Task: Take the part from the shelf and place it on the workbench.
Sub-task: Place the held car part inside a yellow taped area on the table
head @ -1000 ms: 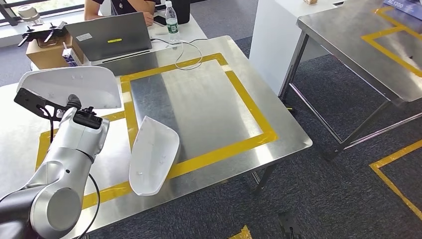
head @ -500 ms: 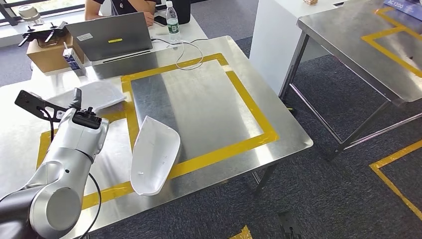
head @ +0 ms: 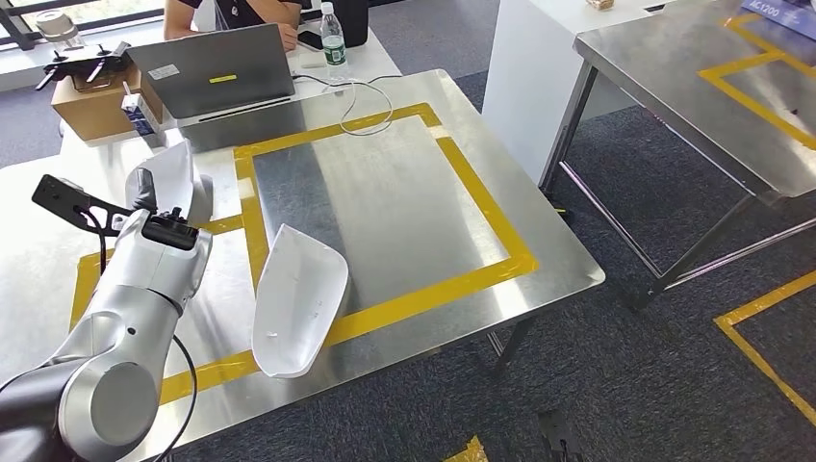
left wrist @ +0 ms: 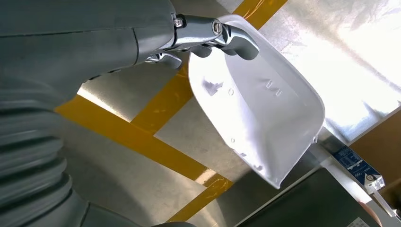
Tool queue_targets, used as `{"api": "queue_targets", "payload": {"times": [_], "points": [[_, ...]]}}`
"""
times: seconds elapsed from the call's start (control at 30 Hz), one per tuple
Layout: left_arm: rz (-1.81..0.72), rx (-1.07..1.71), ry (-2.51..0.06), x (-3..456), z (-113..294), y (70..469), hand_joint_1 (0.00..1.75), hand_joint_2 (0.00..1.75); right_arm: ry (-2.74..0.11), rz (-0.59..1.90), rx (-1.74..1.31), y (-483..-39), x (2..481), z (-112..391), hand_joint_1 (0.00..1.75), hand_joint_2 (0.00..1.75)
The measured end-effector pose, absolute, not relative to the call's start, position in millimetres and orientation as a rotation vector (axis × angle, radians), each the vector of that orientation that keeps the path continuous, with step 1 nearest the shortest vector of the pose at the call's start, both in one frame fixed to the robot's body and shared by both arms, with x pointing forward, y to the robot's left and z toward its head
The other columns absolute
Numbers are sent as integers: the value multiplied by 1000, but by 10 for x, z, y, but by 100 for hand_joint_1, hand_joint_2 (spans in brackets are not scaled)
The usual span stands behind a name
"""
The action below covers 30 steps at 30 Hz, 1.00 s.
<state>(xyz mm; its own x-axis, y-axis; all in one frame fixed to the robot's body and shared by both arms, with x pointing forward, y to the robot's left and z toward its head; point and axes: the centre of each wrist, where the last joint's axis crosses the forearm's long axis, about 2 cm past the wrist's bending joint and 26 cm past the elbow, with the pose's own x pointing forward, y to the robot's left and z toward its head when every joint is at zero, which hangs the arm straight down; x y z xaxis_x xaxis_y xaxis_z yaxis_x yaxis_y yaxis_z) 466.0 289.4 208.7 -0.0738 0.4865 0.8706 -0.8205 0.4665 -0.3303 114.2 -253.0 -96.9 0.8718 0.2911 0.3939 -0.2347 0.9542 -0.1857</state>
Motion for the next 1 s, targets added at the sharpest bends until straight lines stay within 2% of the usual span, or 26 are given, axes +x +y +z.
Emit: {"api": "queue_targets", "payload": {"times": [0.27,1.0], "points": [[1070,423,-1315,4661,2092,2910,0,0,-433,278,-131,-2525,1135,-971,0,0],[1065,438,-1318,4650,2069,2955,0,0,-441,285,-127,-2499,1164,-961,0,0]]}}
